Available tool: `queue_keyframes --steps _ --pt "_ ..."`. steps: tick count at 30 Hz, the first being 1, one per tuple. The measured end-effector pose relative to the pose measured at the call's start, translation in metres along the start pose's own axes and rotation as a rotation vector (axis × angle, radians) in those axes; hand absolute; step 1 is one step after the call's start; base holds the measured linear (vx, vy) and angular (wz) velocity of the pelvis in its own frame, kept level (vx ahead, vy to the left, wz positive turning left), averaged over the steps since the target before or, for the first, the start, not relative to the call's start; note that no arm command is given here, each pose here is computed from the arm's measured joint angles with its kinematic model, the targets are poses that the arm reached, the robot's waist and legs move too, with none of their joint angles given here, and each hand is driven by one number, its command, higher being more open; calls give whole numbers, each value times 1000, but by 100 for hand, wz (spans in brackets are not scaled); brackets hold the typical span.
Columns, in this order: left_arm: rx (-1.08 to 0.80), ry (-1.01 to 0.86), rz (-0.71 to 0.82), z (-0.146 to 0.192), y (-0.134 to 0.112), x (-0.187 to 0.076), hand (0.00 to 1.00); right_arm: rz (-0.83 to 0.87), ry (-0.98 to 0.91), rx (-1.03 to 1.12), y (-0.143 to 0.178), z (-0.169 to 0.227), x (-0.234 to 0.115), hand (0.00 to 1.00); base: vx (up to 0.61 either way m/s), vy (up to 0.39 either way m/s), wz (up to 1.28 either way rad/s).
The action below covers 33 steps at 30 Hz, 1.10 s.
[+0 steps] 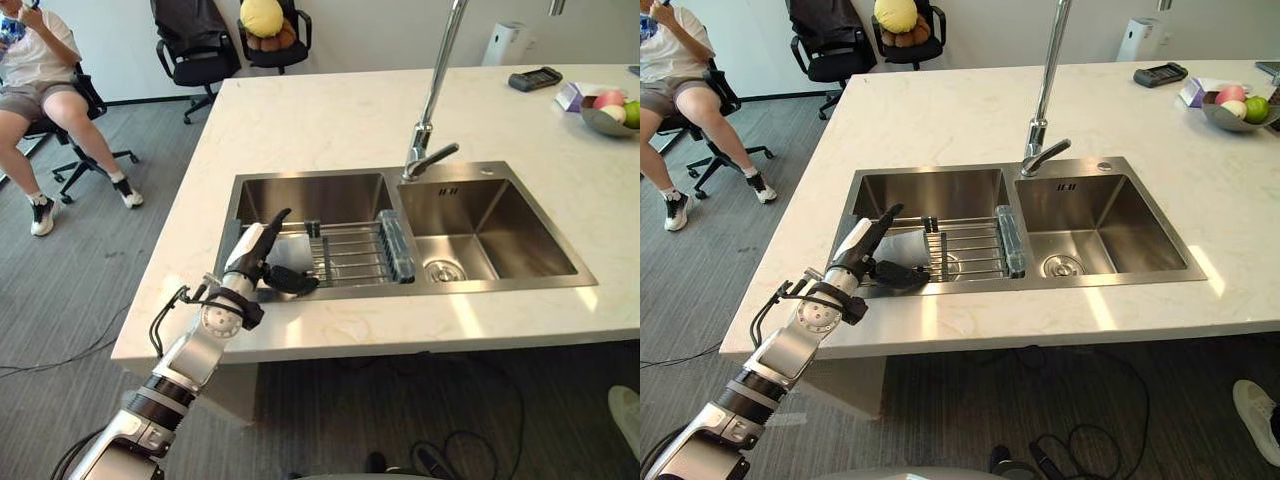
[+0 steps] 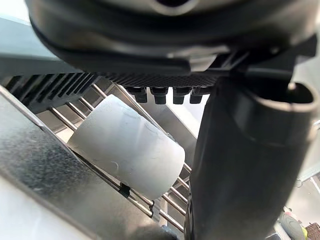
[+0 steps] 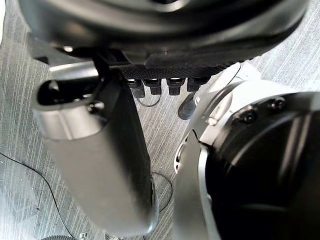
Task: Walk over to the sink, pick up the cup, carry it to the dishwasher, place the cup inside the dishwasher, then close the dishwasher door
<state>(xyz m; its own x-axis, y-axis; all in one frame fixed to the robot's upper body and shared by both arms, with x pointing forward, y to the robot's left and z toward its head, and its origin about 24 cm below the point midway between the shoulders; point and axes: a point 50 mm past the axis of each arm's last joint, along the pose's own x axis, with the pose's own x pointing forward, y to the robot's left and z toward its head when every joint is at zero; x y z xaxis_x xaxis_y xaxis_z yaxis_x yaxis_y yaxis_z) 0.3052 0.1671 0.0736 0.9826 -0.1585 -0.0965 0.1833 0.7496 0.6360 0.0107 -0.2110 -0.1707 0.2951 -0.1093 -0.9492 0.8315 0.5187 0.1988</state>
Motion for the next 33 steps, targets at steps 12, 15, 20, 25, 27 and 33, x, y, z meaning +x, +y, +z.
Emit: queue_keyframes --steps 12,15,20,25,27,33 --pt "87 94 0 -3 5 12 100 -17 26 -26 2 2 1 100 0 0 0" --pt "212 78 -16 0 8 14 100 -18 33 -40 2 2 1 100 0 0 0" --pt "306 130 -33 -12 12 15 100 -17 37 -47 3 3 1 100 0 0 0" --pt "372 168 -83 -17 16 15 100 -18 38 -54 3 4 1 100 0 0 0" --pt "377 177 -97 -17 17 15 100 -14 38 -48 4 4 1 100 0 0 0" --pt "391 212 -136 -20 18 16 100 -18 39 -50 4 5 1 100 -16 3 0"
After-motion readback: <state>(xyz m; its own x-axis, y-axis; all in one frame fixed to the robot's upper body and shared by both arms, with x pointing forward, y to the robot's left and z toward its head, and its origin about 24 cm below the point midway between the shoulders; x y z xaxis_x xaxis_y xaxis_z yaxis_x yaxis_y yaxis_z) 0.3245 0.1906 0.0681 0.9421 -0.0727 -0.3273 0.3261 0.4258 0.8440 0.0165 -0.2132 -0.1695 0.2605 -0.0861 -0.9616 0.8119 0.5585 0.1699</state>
